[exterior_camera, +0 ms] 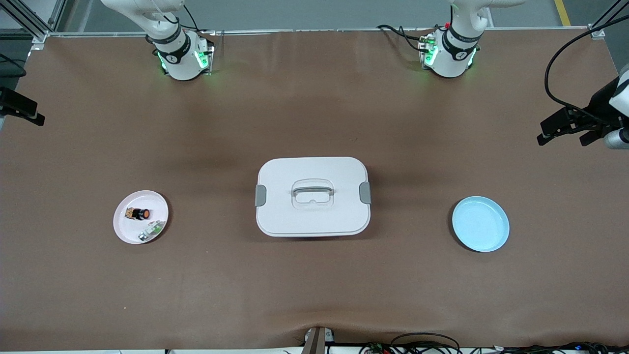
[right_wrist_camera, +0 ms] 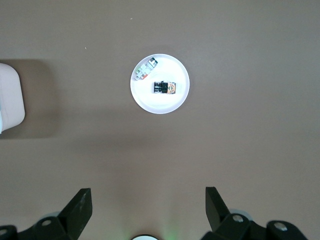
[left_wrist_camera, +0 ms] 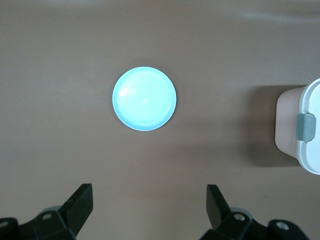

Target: Transfer orange switch to right arm and place

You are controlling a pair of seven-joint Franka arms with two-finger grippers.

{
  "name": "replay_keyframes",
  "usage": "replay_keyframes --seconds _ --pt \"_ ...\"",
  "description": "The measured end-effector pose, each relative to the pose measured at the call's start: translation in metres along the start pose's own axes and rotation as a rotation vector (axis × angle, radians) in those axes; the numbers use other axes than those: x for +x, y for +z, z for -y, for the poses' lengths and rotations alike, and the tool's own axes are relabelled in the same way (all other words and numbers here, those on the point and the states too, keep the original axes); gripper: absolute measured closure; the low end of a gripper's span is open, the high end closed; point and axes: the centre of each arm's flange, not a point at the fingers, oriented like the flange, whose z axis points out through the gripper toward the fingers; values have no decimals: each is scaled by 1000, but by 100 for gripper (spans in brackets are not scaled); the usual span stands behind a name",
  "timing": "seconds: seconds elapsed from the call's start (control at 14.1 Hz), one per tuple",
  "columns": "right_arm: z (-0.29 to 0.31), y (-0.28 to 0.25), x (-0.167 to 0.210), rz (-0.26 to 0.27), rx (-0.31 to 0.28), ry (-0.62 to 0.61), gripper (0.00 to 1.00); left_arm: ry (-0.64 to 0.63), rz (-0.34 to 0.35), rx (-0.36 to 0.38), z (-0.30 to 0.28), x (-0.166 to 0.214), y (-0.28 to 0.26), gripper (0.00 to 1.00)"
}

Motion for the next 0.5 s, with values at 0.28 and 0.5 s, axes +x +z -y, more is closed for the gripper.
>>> replay_keyframes --seconds 0.28,0.5 --pt "-12 0 -2 -1 12 24 0 -2 4 0 1 1 2 0" --pt "-16 1 -3 5 14 31 0 -3 12 0 1 3 7 0"
